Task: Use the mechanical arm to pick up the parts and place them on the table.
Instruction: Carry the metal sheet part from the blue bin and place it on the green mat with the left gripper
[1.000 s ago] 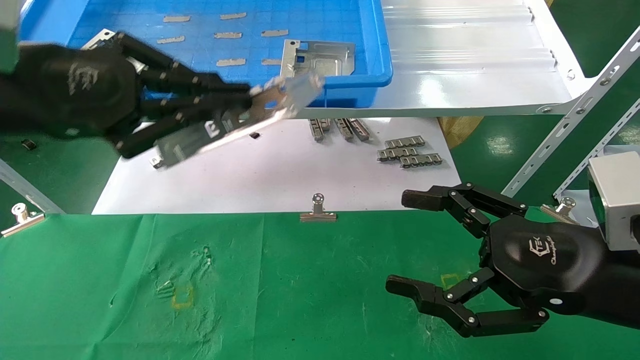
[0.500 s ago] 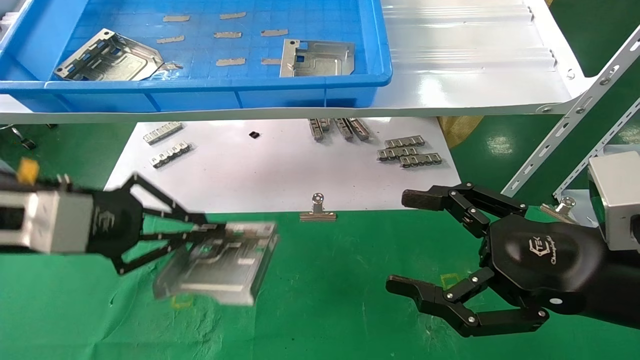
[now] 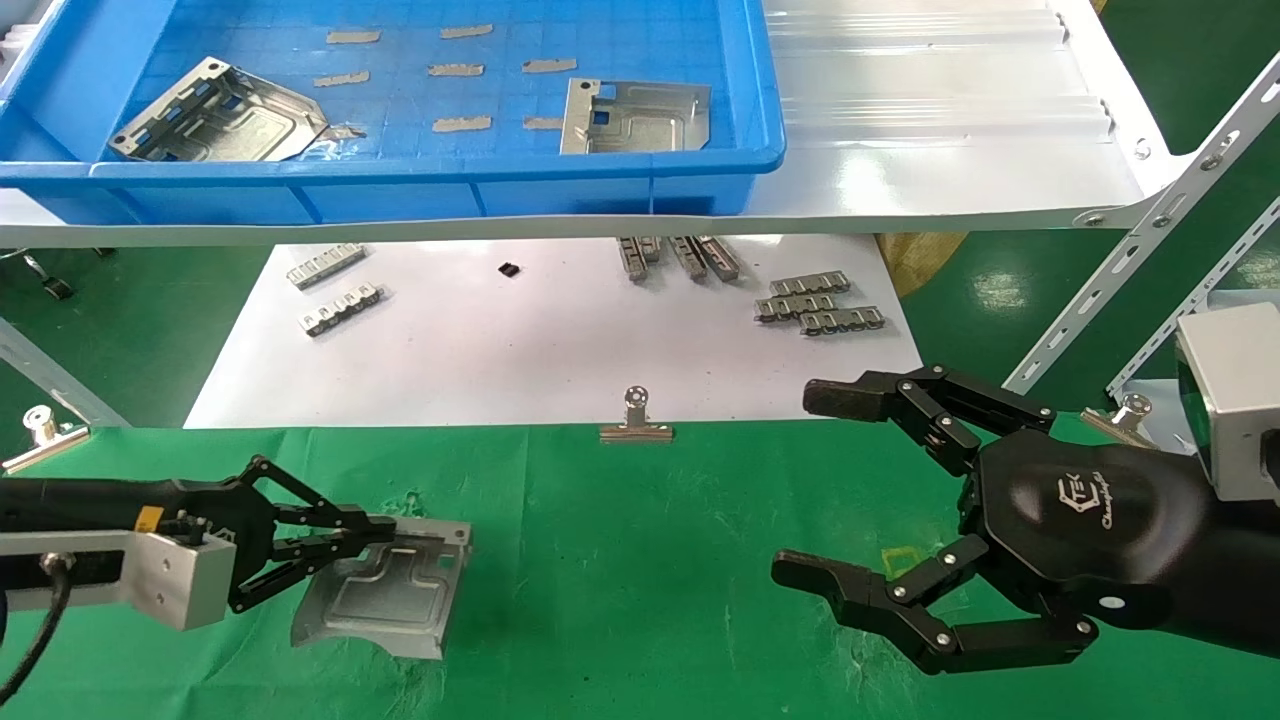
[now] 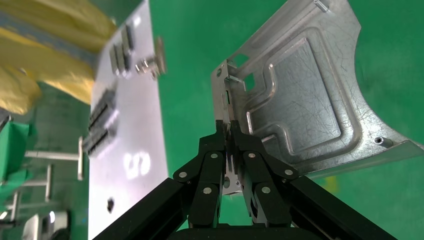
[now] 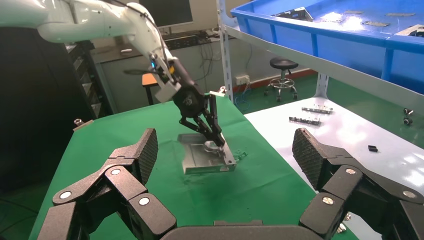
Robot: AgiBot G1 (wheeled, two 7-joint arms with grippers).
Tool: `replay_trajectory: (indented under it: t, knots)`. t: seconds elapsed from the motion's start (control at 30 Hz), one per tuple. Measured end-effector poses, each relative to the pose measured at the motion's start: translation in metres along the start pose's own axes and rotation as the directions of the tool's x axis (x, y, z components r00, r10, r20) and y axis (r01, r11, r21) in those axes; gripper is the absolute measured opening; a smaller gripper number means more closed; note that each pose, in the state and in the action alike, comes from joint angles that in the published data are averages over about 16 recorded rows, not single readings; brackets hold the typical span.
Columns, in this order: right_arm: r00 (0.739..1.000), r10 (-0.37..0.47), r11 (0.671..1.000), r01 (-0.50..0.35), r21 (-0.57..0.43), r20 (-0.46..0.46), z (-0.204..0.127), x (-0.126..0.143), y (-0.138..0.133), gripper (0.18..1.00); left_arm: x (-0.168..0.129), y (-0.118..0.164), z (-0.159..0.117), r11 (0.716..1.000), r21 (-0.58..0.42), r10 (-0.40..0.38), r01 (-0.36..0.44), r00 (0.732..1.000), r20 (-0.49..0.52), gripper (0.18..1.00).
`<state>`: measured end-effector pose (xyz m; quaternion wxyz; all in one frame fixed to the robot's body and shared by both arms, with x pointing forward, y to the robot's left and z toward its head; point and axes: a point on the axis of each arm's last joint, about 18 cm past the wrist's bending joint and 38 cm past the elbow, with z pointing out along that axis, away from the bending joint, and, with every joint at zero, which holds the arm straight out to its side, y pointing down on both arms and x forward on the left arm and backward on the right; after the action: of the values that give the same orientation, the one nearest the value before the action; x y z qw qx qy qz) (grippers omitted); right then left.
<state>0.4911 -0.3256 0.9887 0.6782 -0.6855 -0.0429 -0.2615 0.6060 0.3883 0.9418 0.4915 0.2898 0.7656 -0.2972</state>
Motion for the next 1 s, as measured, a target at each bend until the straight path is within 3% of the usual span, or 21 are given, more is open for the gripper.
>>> replay_trajectory:
  t: [0.3, 0.67, 0.83, 1.0]
  knots:
    - [1.000, 0.000, 1.000, 0.000, 0.000, 0.000, 0.000, 0.000, 0.000, 1.001, 0.027, 0.021, 0.003, 0.999, -0.039, 0.029, -0.029, 1.000, -0.008, 0.199]
    - [1.000, 0.000, 1.000, 0.000, 0.000, 0.000, 0.000, 0.000, 0.000, 1.001, 0.035, 0.029, 0.003, 0.998, -0.050, 0.043, -0.044, 0.999, -0.024, 0.207]
    - [1.000, 0.000, 1.000, 0.000, 0.000, 0.000, 0.000, 0.000, 0.000, 1.001, 0.035, 0.026, 0.002, 1.000, -0.029, -0.006, 0.006, 1.000, -0.023, 0.233]
    - [1.000, 0.000, 1.000, 0.000, 0.000, 0.000, 0.000, 0.000, 0.000, 1.001, 0.031, 0.021, 0.000, 0.992, -0.004, -0.127, 0.127, 0.992, -0.013, 0.280]
